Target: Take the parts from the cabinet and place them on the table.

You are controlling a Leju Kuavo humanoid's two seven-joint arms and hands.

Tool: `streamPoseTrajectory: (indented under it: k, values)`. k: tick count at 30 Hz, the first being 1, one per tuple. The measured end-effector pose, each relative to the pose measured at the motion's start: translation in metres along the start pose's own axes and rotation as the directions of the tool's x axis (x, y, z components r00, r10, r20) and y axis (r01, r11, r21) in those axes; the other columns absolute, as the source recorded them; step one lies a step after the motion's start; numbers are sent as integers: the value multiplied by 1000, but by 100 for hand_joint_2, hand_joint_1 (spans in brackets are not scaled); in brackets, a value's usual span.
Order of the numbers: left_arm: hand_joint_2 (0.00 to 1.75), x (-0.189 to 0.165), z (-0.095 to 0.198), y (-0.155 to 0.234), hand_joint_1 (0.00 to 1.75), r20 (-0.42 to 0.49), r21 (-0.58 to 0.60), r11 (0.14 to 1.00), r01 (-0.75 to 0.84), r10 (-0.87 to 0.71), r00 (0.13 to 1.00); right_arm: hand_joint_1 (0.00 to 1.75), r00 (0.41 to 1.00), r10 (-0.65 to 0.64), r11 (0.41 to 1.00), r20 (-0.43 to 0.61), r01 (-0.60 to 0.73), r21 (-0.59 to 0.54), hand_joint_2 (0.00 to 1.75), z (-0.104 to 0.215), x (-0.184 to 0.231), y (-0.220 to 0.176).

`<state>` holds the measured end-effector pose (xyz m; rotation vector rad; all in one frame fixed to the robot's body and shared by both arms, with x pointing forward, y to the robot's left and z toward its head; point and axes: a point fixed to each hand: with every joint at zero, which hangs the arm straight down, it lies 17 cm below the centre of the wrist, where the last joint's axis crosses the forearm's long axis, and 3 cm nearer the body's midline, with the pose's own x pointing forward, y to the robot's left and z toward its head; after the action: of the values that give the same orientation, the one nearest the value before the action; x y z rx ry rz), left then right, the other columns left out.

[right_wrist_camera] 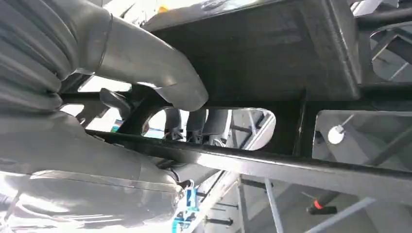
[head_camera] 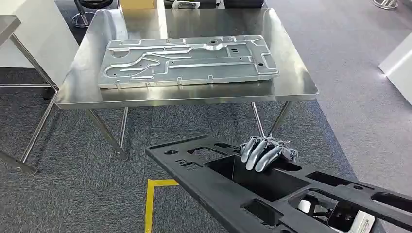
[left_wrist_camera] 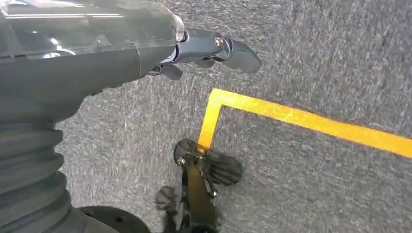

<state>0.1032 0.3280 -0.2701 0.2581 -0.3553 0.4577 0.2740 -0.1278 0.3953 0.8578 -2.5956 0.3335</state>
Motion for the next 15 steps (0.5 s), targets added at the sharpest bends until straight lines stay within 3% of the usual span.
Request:
streamPoseTrajectory:
  k: [15]
  values:
    - [175, 2, -1, 1, 0, 5, 0, 1000, 24, -24, 1000, 175, 998, 30, 999, 49, -29, -19, 175, -17, 20, -3]
